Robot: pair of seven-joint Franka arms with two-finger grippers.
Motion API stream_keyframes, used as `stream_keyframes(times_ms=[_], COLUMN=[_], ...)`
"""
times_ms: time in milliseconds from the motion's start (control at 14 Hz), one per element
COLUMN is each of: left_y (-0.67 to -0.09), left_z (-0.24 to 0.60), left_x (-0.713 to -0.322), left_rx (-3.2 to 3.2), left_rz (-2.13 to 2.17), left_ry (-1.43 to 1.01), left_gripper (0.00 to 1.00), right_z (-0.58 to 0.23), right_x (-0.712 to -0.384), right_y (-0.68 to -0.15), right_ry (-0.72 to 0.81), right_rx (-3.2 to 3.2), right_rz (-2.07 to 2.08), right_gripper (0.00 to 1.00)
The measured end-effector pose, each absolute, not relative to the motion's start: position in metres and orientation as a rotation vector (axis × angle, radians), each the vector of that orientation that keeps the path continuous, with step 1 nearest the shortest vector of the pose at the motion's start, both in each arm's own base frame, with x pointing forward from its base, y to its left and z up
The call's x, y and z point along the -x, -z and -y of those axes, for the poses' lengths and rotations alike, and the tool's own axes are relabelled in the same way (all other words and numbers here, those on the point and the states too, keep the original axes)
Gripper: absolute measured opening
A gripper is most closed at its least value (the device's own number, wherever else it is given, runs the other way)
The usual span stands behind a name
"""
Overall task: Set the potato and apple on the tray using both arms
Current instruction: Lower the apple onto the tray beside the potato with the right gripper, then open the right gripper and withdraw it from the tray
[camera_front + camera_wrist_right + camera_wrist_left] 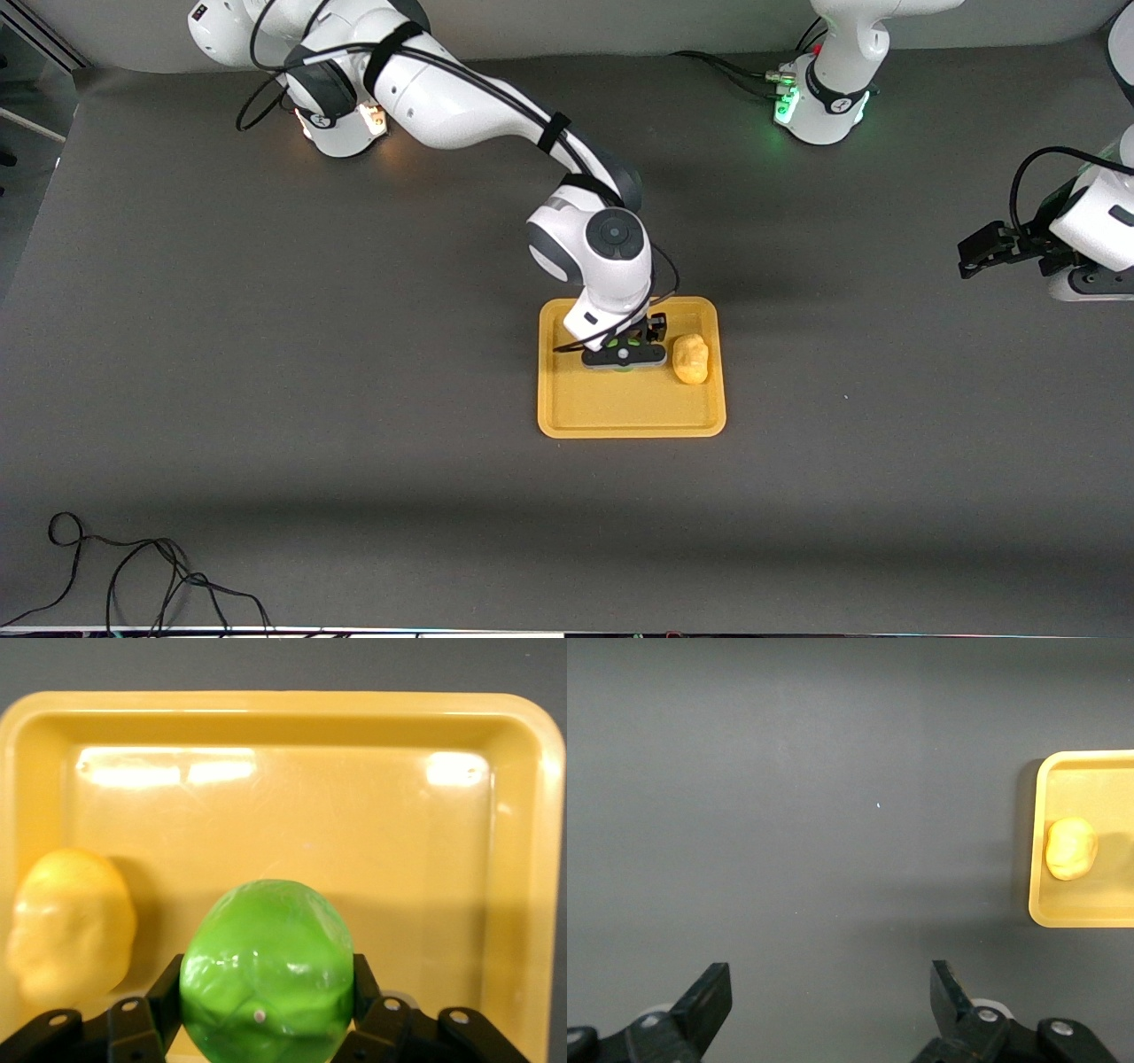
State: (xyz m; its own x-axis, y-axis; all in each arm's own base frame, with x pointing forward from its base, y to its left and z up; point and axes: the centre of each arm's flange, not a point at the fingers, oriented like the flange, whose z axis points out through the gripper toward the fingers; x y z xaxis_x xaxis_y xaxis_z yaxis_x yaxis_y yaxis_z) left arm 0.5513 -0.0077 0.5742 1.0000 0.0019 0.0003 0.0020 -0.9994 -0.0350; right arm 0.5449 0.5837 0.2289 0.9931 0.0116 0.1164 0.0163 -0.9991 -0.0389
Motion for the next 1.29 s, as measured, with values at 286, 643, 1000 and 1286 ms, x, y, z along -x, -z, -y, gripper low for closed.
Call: stream_keyframes(times_ms=[286, 643, 1000, 1286], left_y=[-0.577, -0.577, -0.577, -0.577], left_z=[0.007, 0.007, 0.007, 0.007], left_x=[-0.552, -0.552, -0.552, -0.552], left_rx=[3.106, 3.106, 3.106, 3.106], left_rz=[-0.009, -0.01, -0.011, -0.011], left_ry=[0.015, 0.017, 0.017, 0.016], left_gripper=[1.0, 1.0, 1.0, 1.0], right_z=[-0.58, -0.574, -0.577, -0.578], right_x=[-0.551, -0.557, -0.558, -0.558], right_y=[-0.21, -0.197, -0.201, -0.236], right_ry=[0.204, 0.228, 0.243, 0.224], right_rx=[3.104, 3.104, 3.09, 3.115], right_rz=[0.023, 0.012, -0.019, -0.028], right_gripper=[0.75, 0.75, 0.82, 1.0])
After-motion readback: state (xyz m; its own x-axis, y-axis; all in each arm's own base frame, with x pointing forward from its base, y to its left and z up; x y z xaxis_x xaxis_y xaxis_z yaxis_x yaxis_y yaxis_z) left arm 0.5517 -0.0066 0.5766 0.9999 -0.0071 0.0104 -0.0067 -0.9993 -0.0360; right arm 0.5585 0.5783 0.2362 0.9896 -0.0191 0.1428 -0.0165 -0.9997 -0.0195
